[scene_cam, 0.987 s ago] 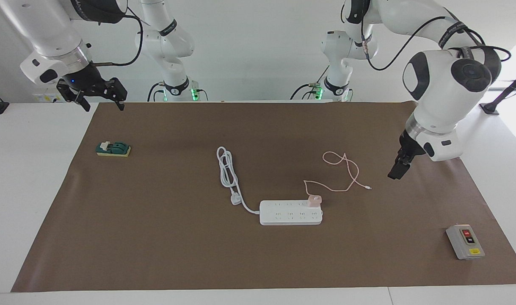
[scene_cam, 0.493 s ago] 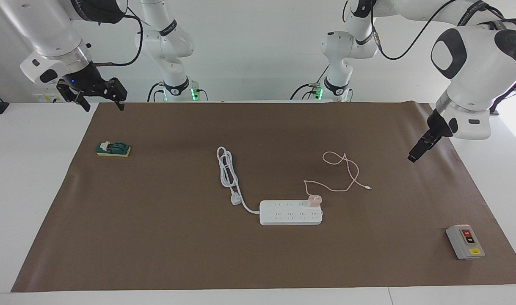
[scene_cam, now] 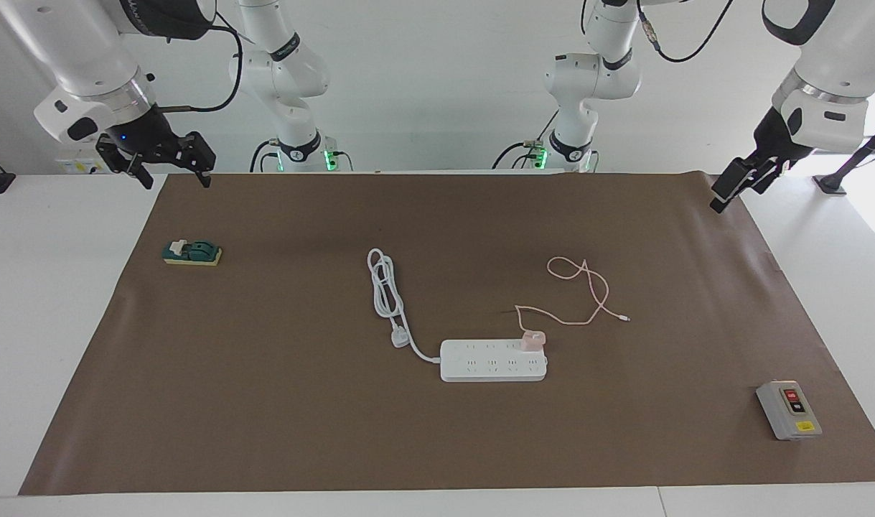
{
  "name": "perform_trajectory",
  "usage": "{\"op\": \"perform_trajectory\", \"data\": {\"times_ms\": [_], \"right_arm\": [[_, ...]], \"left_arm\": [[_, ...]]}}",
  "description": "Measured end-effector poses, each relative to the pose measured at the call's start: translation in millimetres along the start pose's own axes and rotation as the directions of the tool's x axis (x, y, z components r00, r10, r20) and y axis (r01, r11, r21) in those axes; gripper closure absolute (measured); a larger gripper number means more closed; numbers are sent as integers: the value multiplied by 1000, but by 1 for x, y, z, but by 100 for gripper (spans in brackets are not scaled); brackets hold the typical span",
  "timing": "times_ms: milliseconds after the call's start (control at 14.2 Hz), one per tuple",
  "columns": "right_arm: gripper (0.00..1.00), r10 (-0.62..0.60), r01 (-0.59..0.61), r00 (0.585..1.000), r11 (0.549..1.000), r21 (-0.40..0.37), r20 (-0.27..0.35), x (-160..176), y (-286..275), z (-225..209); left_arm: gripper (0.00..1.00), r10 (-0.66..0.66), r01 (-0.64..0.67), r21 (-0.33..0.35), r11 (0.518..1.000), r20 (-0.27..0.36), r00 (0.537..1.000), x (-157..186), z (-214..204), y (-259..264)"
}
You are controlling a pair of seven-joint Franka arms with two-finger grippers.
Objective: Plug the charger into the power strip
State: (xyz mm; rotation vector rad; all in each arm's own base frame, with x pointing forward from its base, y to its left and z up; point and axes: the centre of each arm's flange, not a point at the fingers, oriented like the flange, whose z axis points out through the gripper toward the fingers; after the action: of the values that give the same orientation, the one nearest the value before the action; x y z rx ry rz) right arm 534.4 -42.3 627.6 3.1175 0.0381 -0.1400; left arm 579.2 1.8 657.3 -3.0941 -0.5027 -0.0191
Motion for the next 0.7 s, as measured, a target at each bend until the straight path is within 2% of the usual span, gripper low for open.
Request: {"op": "perform_trajectory", "data": {"times_ms": [282, 493, 705], "right_arm": [[0, 0, 0, 1000, 1000, 0, 0, 0, 0, 0], [0, 0, 0, 1000, 1000, 0, 0, 0, 0, 0], [0, 0, 0, 1000, 1000, 0, 0, 0, 0, 0]], "left_arm": [[0, 160, -160, -2, 987, 57, 986, -15, 20, 12], [0, 202, -203, -2, 979, 101, 974, -27, 27, 27], [0, 206, -206, -7, 978, 113, 972, -27, 33, 27]]}}
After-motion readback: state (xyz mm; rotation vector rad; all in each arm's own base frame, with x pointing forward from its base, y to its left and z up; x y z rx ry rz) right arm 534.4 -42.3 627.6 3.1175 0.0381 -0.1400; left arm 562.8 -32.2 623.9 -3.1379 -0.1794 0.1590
